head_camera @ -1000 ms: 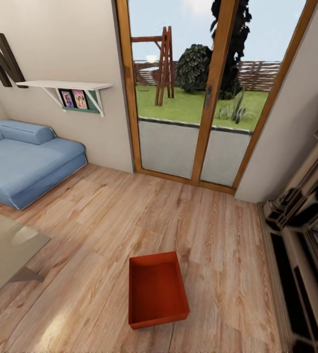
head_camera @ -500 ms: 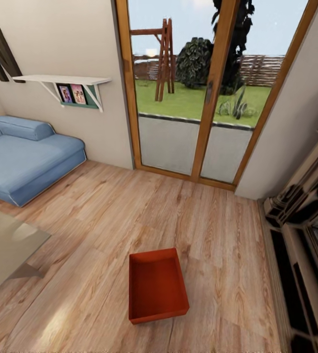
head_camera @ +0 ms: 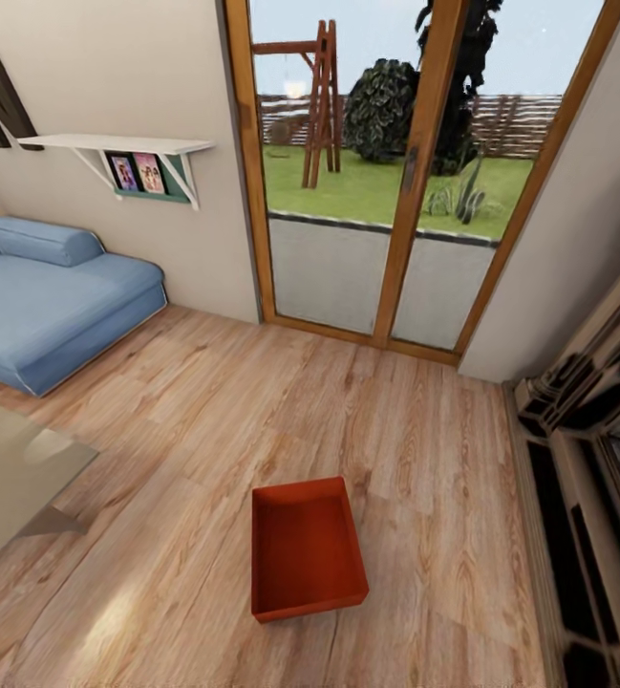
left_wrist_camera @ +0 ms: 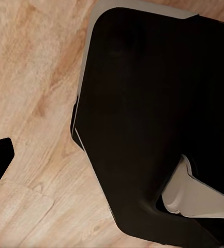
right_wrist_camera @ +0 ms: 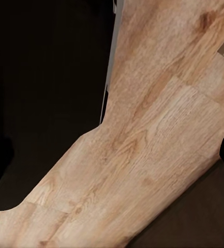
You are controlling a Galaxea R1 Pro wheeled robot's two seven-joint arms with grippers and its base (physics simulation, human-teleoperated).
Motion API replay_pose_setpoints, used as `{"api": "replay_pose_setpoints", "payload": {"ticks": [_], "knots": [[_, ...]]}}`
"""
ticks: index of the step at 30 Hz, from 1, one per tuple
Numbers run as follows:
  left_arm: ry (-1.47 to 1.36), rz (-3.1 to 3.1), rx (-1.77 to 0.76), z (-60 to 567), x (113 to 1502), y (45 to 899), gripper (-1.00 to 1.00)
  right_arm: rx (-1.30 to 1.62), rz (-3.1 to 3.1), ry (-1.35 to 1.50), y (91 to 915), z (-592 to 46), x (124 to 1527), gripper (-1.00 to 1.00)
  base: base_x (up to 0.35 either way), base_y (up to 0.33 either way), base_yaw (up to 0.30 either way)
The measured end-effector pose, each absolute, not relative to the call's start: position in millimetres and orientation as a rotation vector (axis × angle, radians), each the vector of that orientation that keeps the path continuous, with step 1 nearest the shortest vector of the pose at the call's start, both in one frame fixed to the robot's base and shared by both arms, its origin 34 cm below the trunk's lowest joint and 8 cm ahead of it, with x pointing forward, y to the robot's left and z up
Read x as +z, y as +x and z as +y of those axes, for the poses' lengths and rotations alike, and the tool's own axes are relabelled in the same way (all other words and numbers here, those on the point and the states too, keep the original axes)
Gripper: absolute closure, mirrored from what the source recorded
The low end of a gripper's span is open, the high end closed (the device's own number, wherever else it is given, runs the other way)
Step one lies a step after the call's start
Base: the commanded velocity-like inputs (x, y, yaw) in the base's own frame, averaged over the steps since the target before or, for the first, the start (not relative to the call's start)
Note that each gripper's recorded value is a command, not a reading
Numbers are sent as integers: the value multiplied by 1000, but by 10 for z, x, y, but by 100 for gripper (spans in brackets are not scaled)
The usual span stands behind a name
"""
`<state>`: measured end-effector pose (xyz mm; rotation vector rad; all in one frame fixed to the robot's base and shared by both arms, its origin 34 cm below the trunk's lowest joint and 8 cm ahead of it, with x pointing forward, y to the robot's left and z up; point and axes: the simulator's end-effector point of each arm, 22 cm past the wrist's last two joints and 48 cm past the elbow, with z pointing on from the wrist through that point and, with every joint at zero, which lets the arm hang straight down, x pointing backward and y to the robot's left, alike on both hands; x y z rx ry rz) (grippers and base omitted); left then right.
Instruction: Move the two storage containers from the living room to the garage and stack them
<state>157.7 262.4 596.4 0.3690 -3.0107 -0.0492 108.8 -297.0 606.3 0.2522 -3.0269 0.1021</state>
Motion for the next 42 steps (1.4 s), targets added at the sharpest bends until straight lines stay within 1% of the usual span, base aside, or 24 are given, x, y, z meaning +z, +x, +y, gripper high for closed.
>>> {"api": "replay_pose_setpoints", "payload": {"ticks": [42], "knots": [[356, -2948, -39, 2576, 5944, 1323, -100, 92, -2979, 243, 873, -2967, 6068, -100, 0, 0, 0]]}}
